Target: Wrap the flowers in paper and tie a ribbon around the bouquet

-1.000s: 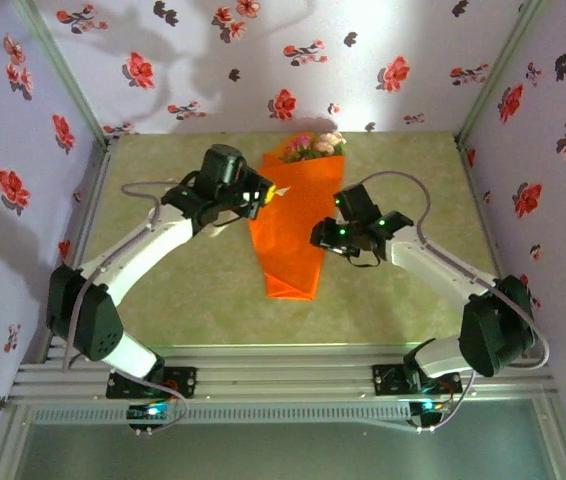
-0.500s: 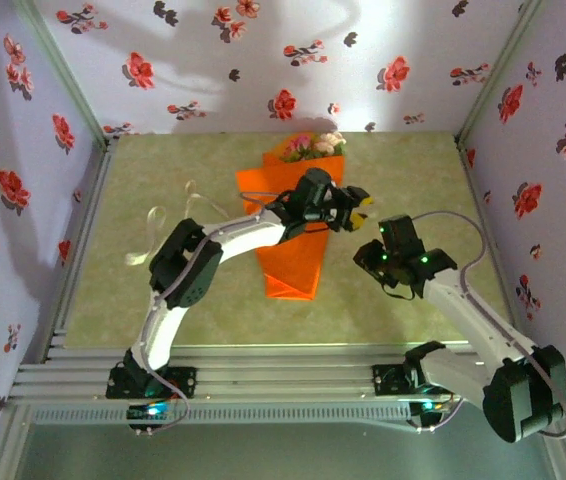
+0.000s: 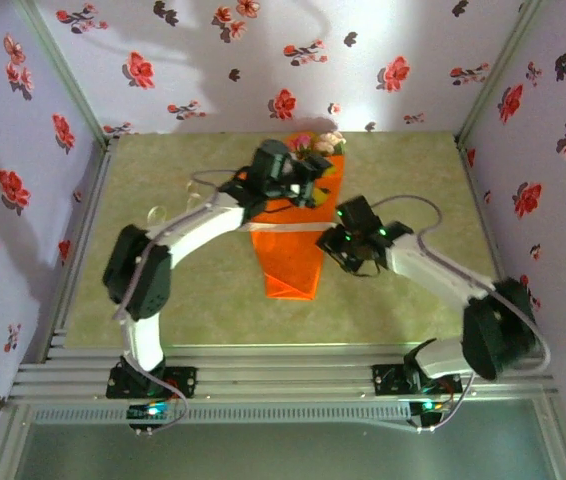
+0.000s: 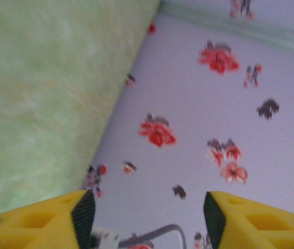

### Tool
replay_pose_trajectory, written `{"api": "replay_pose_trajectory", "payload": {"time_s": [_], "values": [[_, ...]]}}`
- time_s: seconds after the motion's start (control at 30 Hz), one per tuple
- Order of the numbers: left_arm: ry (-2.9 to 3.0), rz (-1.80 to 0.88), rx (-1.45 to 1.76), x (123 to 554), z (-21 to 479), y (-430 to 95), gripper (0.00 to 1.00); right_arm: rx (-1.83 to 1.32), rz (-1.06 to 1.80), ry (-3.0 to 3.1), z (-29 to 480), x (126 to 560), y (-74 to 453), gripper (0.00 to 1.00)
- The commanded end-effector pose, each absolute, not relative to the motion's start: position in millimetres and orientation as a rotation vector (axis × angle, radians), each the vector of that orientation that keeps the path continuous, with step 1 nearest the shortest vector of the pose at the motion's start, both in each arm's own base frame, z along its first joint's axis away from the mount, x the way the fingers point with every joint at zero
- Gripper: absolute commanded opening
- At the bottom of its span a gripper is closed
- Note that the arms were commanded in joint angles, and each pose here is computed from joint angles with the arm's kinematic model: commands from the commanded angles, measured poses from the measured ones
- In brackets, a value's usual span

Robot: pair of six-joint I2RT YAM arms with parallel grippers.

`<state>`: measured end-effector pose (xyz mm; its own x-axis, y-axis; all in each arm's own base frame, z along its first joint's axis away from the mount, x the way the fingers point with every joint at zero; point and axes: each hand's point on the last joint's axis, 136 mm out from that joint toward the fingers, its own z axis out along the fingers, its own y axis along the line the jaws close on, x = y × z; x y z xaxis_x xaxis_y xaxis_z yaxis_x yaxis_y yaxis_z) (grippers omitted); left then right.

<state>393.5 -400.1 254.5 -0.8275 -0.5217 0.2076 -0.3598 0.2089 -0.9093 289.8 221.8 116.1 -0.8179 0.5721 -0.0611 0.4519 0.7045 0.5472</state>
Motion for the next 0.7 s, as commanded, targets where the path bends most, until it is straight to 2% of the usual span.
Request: {"api": "replay_pose_trajectory", "payload": {"time_s": [0.0,0.13,0.3,0.5,0.57,0.67], "values": [[2.42,-1.253,-0.995,400.1,214.8,-298.0,0.53,1.056,0.851,2.641,127.3,320.5,260.9,0.52],[2.357,-1.096,-1.236,403.7,179.2,-206.7,0.51,1.321,0.852,2.644,107.1,348.1,303.8,0.52],[2.308,-0.972,-1.443,402.9,143.4,-141.2,0.54,1.595,0.878,2.548,83.3,377.8,338.6,0.56],[2.325,-0.904,-1.51,404.1,113.2,-122.4,0.56,1.772,0.879,2.462,50.2,404.8,356.2,0.58],[2.343,-0.899,-1.515,402.0,108.0,-123.2,0.56,1.802,0.855,2.466,41.2,407.4,359.8,0.55],[2.359,-0.905,-1.504,399.6,107.1,-125.4,0.56,1.804,0.803,2.441,34.3,412.1,355.6,0.44]]}}
